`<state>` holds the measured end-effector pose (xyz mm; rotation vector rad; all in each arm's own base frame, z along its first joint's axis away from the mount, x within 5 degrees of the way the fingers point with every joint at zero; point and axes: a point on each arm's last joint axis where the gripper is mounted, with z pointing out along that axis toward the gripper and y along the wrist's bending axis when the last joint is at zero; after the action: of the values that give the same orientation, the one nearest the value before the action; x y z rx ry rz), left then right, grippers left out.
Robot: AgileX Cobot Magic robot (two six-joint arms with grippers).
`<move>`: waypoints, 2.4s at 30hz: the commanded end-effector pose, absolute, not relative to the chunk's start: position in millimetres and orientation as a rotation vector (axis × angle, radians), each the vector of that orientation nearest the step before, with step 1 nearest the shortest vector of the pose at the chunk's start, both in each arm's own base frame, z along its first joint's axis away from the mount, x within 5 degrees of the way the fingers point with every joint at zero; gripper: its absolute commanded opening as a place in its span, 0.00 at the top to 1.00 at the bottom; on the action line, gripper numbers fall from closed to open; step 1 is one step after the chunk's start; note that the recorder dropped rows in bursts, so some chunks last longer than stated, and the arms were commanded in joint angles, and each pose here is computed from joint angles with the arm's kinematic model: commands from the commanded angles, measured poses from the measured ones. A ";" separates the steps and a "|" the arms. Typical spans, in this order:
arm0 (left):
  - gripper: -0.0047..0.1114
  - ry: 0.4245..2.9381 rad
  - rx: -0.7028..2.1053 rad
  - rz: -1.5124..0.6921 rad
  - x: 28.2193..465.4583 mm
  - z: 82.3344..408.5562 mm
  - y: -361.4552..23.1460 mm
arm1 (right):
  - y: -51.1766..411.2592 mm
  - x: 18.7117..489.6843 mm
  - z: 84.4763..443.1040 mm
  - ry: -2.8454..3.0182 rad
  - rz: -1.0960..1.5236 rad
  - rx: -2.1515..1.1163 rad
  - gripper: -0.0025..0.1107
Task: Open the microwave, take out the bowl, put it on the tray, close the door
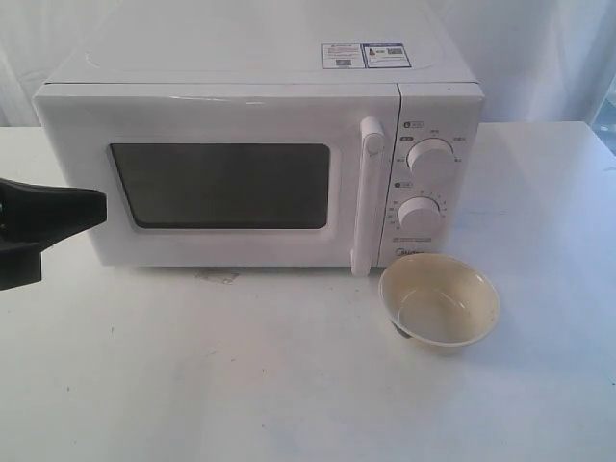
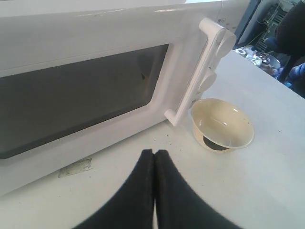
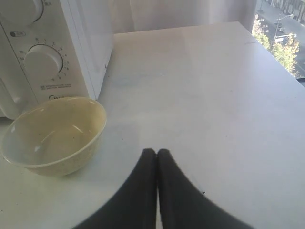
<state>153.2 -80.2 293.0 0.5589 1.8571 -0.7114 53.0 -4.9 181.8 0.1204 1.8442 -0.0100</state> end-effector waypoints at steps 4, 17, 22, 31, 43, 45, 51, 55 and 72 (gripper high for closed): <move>0.96 1.851 0.559 -0.738 150.1 293.0 -81.8 | -5.2 53.1 181.5 1.831 -0.021 0.118 0.98; 0.96 1.851 0.561 -0.737 150.1 293.0 -81.8 | -5.2 53.1 181.5 1.831 -0.021 0.118 0.98; 0.96 1.851 0.561 -0.737 150.1 293.0 -81.8 | -5.2 53.1 181.5 1.831 -0.021 0.118 0.98; 0.96 1.851 0.561 -0.737 150.1 293.0 -81.8 | -5.2 53.1 181.5 1.831 -0.021 0.118 0.98; 0.96 1.628 0.608 -0.679 103.8 320.8 -73.6 | -5.2 53.1 181.5 1.831 -0.021 0.118 0.98; 0.96 1.578 0.613 -0.662 89.7 321.1 -70.8 | -5.2 53.1 181.5 1.831 -0.021 0.118 0.98; 0.96 1.484 0.646 -0.590 58.2 308.7 -63.6 | -5.2 53.1 181.5 1.831 -0.021 0.118 0.98; 0.96 1.432 0.648 -0.566 41.4 297.0 -59.9 | -5.2 53.1 181.5 1.831 -0.021 0.118 0.98; 0.96 1.438 0.508 -0.535 31.8 256.9 -49.3 | -5.2 53.1 181.5 1.831 -0.021 0.118 0.98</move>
<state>30.1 -50.3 262.2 0.5557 1.4186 -0.5011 53.0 -4.8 181.9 0.1224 1.8424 -0.0063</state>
